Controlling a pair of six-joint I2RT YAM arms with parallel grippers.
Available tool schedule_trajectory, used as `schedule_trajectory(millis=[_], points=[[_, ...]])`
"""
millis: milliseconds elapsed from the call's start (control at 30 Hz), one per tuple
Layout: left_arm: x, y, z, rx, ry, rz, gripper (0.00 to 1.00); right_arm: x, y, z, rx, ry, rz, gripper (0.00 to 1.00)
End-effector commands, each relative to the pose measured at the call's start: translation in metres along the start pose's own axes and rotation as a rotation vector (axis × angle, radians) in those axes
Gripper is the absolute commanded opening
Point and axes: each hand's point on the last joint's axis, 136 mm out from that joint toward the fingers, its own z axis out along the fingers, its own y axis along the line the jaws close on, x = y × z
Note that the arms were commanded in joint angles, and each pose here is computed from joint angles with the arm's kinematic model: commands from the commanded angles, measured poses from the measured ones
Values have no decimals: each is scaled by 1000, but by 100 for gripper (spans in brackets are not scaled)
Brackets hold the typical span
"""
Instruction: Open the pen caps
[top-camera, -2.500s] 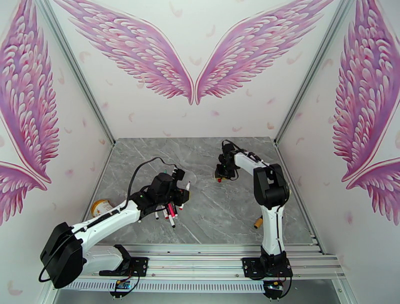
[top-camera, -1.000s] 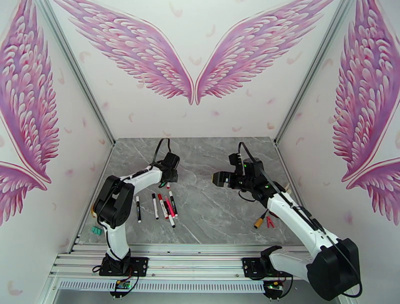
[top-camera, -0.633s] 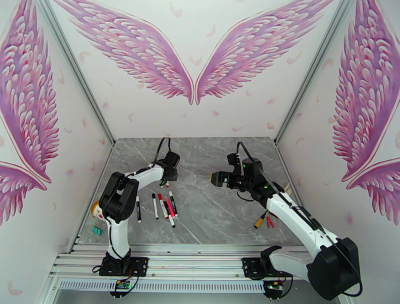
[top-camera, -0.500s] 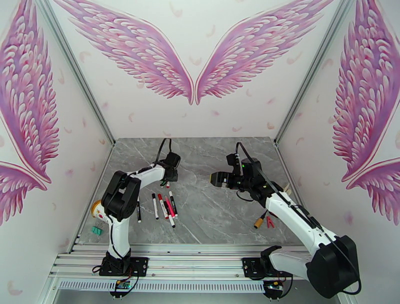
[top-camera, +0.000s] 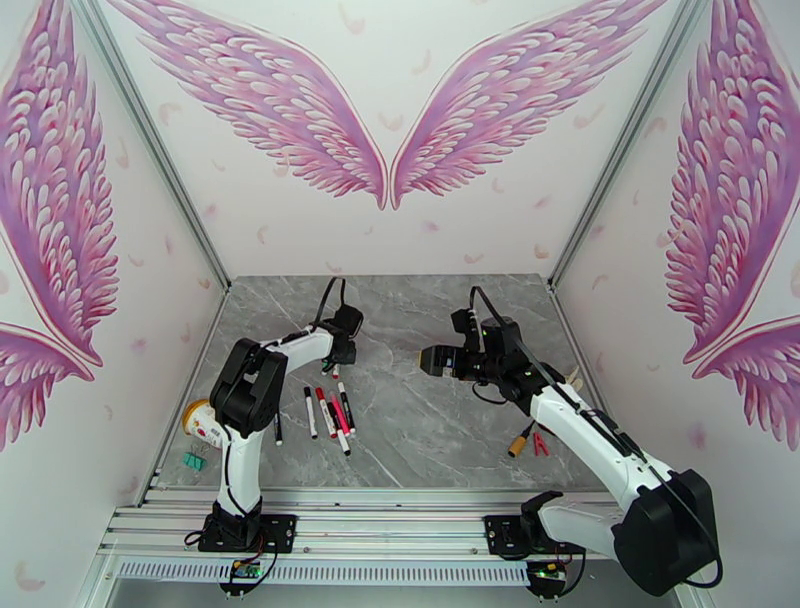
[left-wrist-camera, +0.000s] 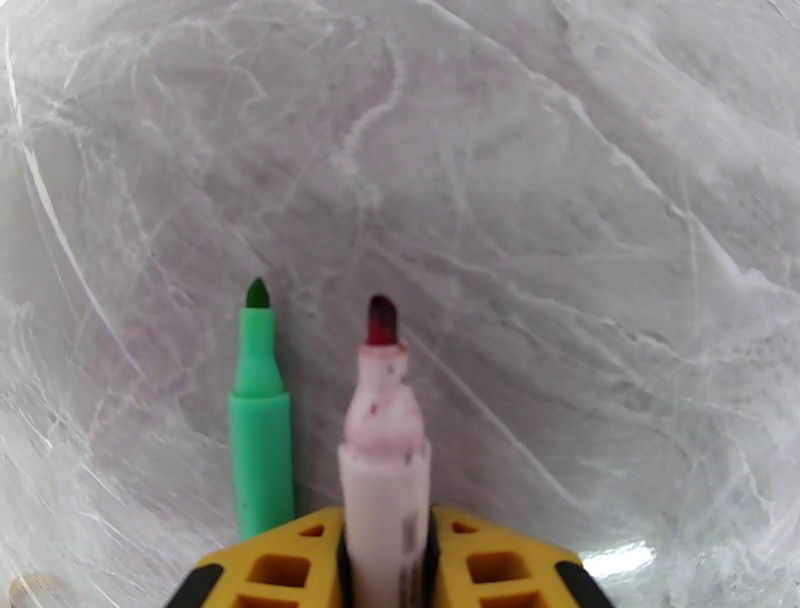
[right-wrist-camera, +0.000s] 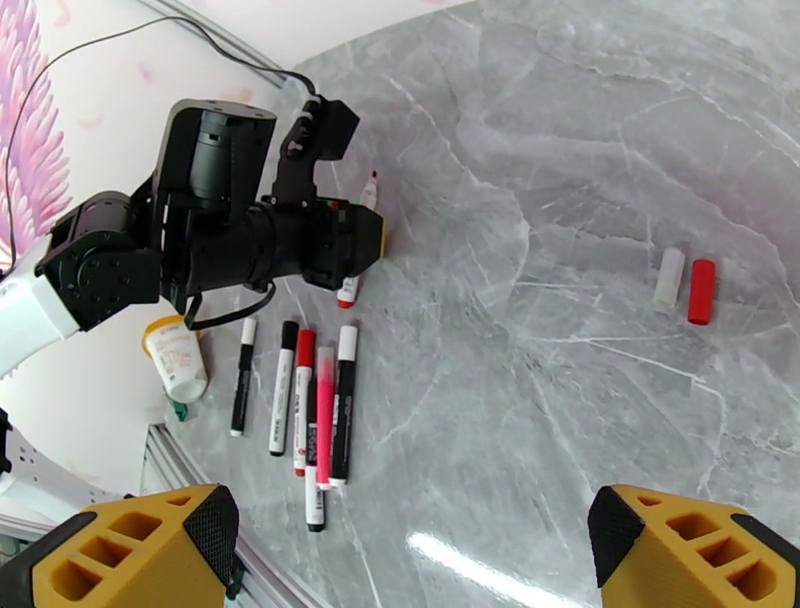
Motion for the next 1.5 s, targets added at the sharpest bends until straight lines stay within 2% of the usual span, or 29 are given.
schedule_trajectory(millis=[0, 133, 267, 400, 667, 867, 1067, 1233, 1467], points=[[-11, 5, -9, -15, -19, -3, 33, -2, 4, 1, 3, 11, -3, 99], [-14, 8, -23, -8, -29, -11, 34, 0, 9, 3, -19, 21, -13, 99], [-13, 15, -56, 26, -56, -45, 35, 6, 18, 8, -30, 35, -57, 99], [3, 30, -81, 56, -59, -105, 35, 13, 26, 14, -36, 51, -74, 99], [78, 89, -101, 9, 39, -262, 34, 27, 45, 30, -78, 80, -97, 99], [130, 122, -95, -22, 109, -383, 34, 37, 54, 40, -94, 116, -112, 99], [164, 139, -84, -68, 161, -441, 35, 40, 56, 42, -95, 122, -115, 99], [178, 148, -78, -104, 180, -462, 35, 41, 57, 42, -90, 121, -115, 99], [183, 140, -71, -51, 187, -472, 34, 41, 57, 44, -86, 122, -110, 99]])
